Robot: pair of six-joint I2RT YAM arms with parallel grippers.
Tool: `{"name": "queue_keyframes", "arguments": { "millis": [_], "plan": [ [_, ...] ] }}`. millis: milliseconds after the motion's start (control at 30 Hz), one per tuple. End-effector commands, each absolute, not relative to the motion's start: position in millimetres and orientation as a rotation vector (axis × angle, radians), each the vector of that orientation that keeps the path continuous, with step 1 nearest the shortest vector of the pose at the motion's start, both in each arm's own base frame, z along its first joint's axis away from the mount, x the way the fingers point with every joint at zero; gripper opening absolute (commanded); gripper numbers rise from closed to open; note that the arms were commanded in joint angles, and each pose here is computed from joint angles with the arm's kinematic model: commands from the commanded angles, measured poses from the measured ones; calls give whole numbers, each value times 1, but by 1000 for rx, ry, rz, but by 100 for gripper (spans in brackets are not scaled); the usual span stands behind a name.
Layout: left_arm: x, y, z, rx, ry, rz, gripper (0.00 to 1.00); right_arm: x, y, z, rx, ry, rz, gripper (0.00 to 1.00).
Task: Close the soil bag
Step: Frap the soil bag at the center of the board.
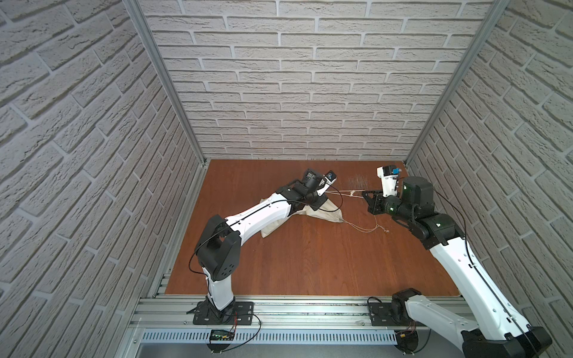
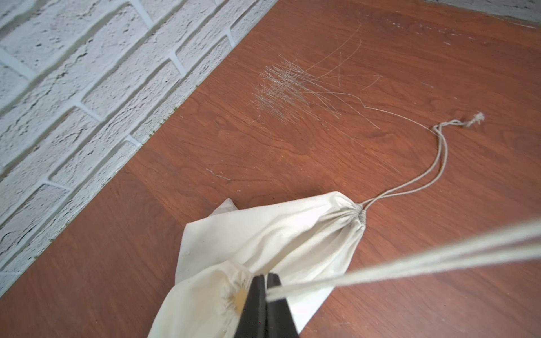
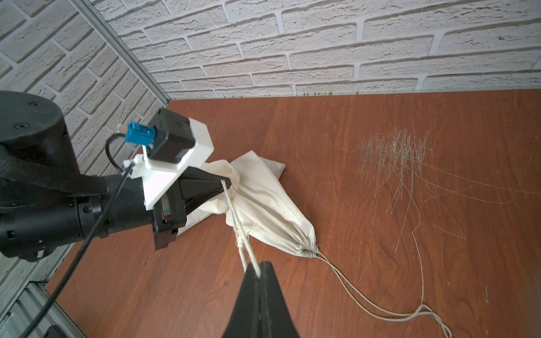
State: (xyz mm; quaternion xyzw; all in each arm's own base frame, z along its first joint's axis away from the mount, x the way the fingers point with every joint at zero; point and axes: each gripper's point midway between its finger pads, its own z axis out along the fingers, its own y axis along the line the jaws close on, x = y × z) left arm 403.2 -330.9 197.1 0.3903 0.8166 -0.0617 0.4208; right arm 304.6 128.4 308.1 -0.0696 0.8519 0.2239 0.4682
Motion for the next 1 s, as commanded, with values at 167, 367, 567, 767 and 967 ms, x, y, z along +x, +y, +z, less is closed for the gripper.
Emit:
{"name": "queue_keyframes", "arguments": {
  "millis": [167,367,567,767,967],
  "plan": [
    [407,-144,93,487,2485,649,11,290,72,395,-9,1805,367,3],
    [402,-122,80,331,2518,743,23,285,65,395,18,1800,356,3],
    [394,-97,72,223,2549,785,27,277,62,397,14,1790,351,3],
    [375,-63,74,75,2572,786,37,294,78,371,1,1839,440,3],
    [372,-80,97,115,2509,615,71,315,106,350,-50,1888,580,3]
  ]
}}
